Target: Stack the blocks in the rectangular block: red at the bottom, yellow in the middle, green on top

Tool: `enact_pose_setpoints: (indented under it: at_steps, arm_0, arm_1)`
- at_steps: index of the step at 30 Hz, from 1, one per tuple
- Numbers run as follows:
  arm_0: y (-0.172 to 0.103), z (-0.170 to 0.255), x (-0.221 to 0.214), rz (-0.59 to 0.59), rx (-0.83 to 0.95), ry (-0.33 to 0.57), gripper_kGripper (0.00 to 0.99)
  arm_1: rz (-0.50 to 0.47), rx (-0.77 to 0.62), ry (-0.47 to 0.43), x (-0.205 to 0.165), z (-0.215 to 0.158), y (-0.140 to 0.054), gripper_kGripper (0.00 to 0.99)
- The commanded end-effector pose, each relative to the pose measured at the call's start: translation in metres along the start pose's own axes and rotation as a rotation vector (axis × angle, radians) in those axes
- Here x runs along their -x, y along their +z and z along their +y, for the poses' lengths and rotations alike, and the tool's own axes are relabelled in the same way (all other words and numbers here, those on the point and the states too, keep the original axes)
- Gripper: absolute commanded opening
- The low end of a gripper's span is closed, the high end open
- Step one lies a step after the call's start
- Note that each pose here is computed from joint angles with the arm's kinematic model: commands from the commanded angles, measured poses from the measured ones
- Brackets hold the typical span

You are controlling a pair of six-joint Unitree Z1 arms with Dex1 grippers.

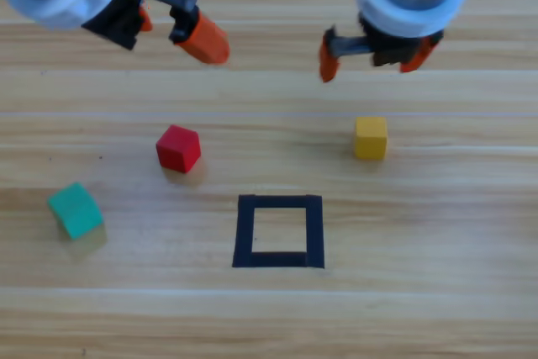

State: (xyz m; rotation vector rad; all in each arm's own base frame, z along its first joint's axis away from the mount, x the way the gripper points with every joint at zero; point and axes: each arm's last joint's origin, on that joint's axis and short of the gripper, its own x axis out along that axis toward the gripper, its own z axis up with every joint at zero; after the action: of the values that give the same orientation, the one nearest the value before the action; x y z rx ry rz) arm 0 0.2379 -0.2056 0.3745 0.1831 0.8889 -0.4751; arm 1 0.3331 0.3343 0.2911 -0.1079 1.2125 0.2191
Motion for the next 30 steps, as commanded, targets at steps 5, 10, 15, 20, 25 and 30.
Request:
enact_pose_setpoints:
  at_steps: [5,10,15,20,25,30]
  arm_0:
    - [0.022,0.049,-0.079,0.259,0.186,0.181,0.971]
    - [0.026,0.049,-0.124,0.376,0.145,0.199,0.973]
    - [0.022,0.053,-0.162,0.457,0.12,0.219,0.973]
    - [0.011,0.054,-0.191,0.534,0.08,0.226,0.973]
    - [0.004,0.054,-0.207,0.574,0.06,0.224,0.962]
    - [0.004,0.056,-0.221,0.584,0.058,0.225,0.96]
  arm_1:
    - [0.24,-0.155,-0.097,-0.126,-0.035,0.024,0.956]
    - [0.242,-0.174,-0.105,-0.129,-0.039,0.026,0.954]
    - [0.264,-0.199,-0.112,-0.136,-0.039,0.023,0.93]
    - [0.304,-0.207,-0.098,-0.146,-0.037,0.019,0.813]
    - [0.333,-0.218,-0.1,-0.158,-0.037,0.015,0.749]
    - [0.335,-0.218,-0.118,-0.158,-0.038,0.014,0.359]
